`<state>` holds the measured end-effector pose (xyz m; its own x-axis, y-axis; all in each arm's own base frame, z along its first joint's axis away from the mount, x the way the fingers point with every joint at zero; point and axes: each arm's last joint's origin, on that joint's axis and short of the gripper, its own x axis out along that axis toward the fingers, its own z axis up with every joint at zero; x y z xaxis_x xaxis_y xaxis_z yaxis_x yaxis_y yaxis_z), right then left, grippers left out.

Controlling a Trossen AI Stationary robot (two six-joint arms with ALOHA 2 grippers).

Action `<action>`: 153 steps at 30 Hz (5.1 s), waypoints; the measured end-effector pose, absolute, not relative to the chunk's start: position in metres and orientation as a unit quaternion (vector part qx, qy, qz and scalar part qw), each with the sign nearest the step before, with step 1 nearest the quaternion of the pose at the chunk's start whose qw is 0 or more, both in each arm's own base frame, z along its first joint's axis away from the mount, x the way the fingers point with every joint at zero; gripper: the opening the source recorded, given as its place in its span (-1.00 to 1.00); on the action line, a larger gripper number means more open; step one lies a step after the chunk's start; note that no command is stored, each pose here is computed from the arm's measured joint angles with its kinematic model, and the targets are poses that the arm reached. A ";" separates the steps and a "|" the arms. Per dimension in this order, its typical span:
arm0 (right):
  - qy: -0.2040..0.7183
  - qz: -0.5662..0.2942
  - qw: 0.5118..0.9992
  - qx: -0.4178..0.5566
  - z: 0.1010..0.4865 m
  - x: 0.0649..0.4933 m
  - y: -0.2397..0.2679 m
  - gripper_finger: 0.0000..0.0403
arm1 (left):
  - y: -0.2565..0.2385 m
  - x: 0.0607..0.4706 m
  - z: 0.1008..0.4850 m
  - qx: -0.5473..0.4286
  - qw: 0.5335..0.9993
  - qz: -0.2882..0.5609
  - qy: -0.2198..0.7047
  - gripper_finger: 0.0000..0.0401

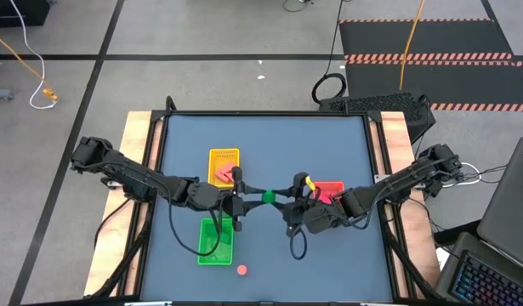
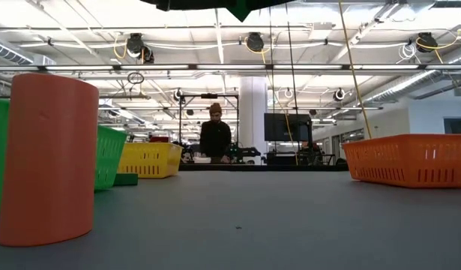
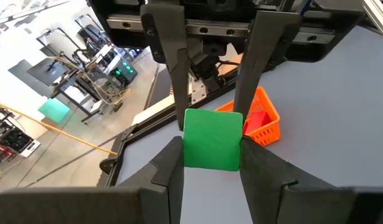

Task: Sort & place blocks by color
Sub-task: Put the green block into the green bin

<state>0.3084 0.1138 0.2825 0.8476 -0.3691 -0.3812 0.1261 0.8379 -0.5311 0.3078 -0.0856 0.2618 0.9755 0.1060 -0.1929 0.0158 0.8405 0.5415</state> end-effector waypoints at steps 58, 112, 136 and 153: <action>0.205 -0.151 0.939 -0.233 0.219 0.294 0.102 0.26 | -0.136 0.219 0.209 -0.090 0.889 0.158 0.420 0.53; 0.276 -0.135 0.912 -0.270 0.231 0.265 0.093 0.26 | -0.050 0.302 0.253 -0.208 0.929 0.123 0.281 -0.25; 0.223 -0.120 0.949 -0.189 0.190 0.198 0.069 0.26 | -0.048 0.360 0.200 -0.227 0.691 0.227 0.648 0.23; 0.199 -0.117 0.956 -0.182 0.197 0.196 0.070 0.26 | -0.066 0.348 0.182 -0.207 0.642 0.230 0.701 0.25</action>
<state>0.1959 0.0702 0.1972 0.8933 -0.2966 -0.3378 0.1518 0.9063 -0.3944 0.3477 -0.0657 0.1820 -0.0892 0.0044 -0.9960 -0.5862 0.8083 0.0561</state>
